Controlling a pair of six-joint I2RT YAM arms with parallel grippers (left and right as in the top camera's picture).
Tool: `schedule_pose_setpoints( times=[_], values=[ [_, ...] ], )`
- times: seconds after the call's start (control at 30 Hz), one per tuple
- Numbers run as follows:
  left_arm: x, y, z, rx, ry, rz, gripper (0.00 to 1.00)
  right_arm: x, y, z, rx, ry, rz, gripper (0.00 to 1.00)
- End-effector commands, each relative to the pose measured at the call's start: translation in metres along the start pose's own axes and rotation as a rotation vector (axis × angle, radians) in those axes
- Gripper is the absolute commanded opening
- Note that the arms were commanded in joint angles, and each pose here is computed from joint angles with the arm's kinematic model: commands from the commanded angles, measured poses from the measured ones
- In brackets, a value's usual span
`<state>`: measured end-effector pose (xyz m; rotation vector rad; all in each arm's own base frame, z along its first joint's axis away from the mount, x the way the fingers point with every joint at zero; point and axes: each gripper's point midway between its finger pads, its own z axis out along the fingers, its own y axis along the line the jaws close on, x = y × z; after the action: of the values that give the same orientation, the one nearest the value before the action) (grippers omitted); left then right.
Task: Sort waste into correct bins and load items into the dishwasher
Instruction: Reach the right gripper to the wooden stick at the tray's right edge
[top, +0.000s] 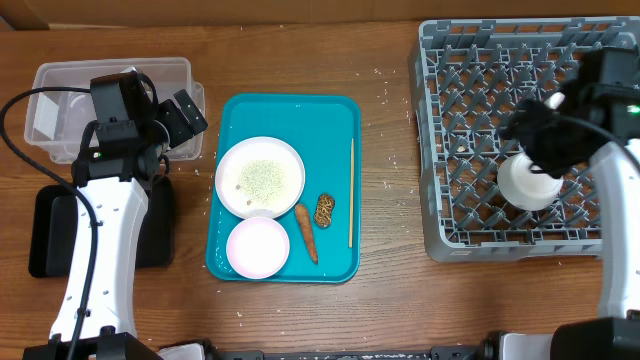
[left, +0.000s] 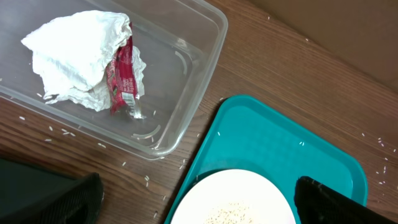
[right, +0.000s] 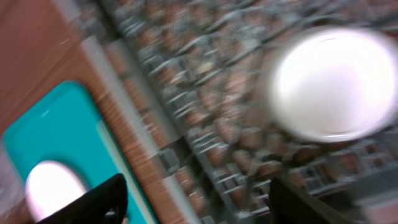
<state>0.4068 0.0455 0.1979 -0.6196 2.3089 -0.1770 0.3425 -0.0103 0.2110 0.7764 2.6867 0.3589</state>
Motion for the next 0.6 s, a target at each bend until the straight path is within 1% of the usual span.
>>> schedule_pose_setpoints(
  times=[0.0, 0.07, 0.1, 0.2, 0.3, 0.37, 0.57],
  values=[
    [-0.006, -0.006, -0.003, 0.017, -0.01, -0.004, 1.0, 0.023, 0.041, 0.007, -0.078, 0.053, -0.121, 0.8],
    [-0.006, -0.006, -0.002, 0.017, -0.01, -0.004, 1.0, 0.037, 0.062, 0.012, -0.099, 0.072, -0.19, 0.82],
    [-0.006, -0.006, -0.003, 0.017, -0.011, -0.004, 1.0, 0.049, 0.081, 0.017, -0.121, 0.085, -0.252, 0.86],
    [-0.006, -0.006, -0.002, 0.017, -0.01, -0.004, 1.0, 0.072, 0.113, 0.025, -0.161, 0.098, -0.356, 0.95],
    [-0.006, -0.006, -0.003, 0.018, -0.011, -0.004, 1.0, 0.095, 0.143, 0.034, -0.207, 0.107, -0.452, 0.99],
    [-0.006, -0.006, -0.003, 0.017, -0.01, -0.004, 1.0, 0.114, 0.165, 0.046, -0.241, 0.116, -0.518, 1.0],
    [-0.006, -0.006, -0.003, 0.017, -0.01, -0.004, 1.0, 0.15, 0.184, 0.085, -0.226, 0.187, -0.584, 1.0]
  ],
)
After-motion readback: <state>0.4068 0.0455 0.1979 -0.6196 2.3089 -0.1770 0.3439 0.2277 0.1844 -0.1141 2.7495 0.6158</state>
